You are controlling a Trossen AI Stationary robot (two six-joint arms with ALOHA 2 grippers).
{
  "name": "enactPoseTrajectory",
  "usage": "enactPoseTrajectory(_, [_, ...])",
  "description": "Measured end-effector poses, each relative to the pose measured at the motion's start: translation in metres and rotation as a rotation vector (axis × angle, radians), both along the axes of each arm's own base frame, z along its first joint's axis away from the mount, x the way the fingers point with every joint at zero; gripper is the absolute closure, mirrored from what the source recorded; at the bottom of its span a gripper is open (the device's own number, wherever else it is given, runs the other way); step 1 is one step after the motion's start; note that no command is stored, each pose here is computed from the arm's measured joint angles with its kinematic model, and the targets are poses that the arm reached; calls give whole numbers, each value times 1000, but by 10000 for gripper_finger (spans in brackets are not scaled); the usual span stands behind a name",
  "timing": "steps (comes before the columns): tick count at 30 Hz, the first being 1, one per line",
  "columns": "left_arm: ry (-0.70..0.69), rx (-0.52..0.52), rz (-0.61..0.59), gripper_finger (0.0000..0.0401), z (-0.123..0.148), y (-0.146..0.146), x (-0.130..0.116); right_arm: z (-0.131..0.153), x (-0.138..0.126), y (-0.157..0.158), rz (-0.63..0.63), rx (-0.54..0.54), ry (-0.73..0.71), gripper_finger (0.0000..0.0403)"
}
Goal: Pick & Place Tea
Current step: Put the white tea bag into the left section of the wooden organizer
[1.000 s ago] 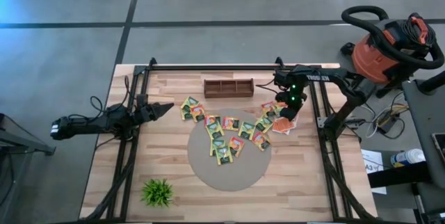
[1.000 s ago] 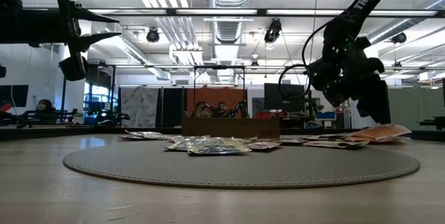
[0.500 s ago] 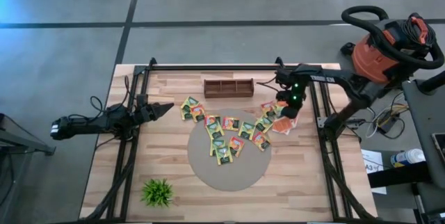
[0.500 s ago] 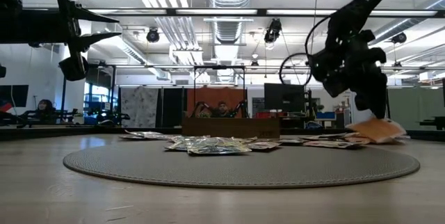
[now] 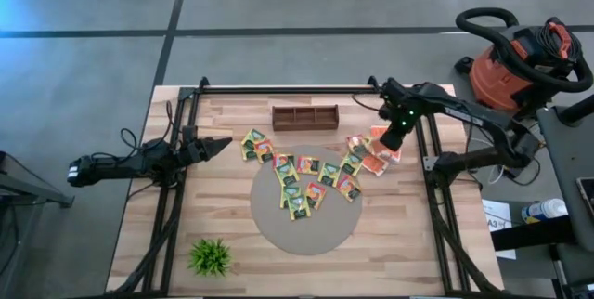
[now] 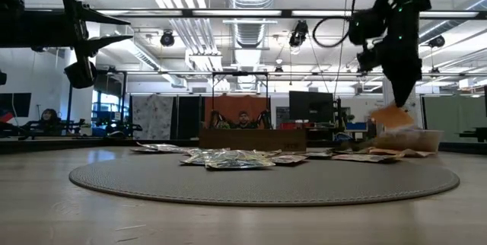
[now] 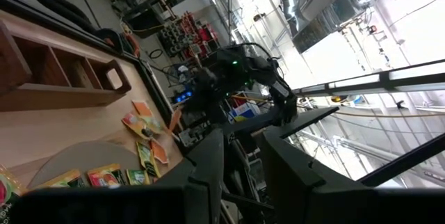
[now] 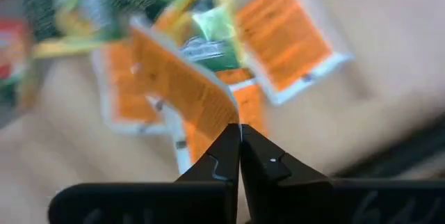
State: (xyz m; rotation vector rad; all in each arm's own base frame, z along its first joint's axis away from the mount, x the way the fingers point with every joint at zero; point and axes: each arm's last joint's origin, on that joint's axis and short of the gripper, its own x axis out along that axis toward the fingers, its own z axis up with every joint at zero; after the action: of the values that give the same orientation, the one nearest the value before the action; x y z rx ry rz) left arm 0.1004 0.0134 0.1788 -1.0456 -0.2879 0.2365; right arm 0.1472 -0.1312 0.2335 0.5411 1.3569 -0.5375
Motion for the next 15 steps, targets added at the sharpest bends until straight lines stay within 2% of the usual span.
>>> enactPoseTrajectory(3, [-2,-3,0,309,0,0,0,12,-3,3,-34,-66,-83,394])
enactPoseTrajectory(6, [-10,-4,-1,309,1,0,0,18,-3,5,-86,-55,-174,394])
enactPoseTrajectory(9, [-21,-3,-1,309,2,0,0,21,-3,7,-109,-46,-205,394])
enactPoseTrajectory(15, [-44,-18,-3,309,4,0,-1,26,14,10,-109,-97,-318,394])
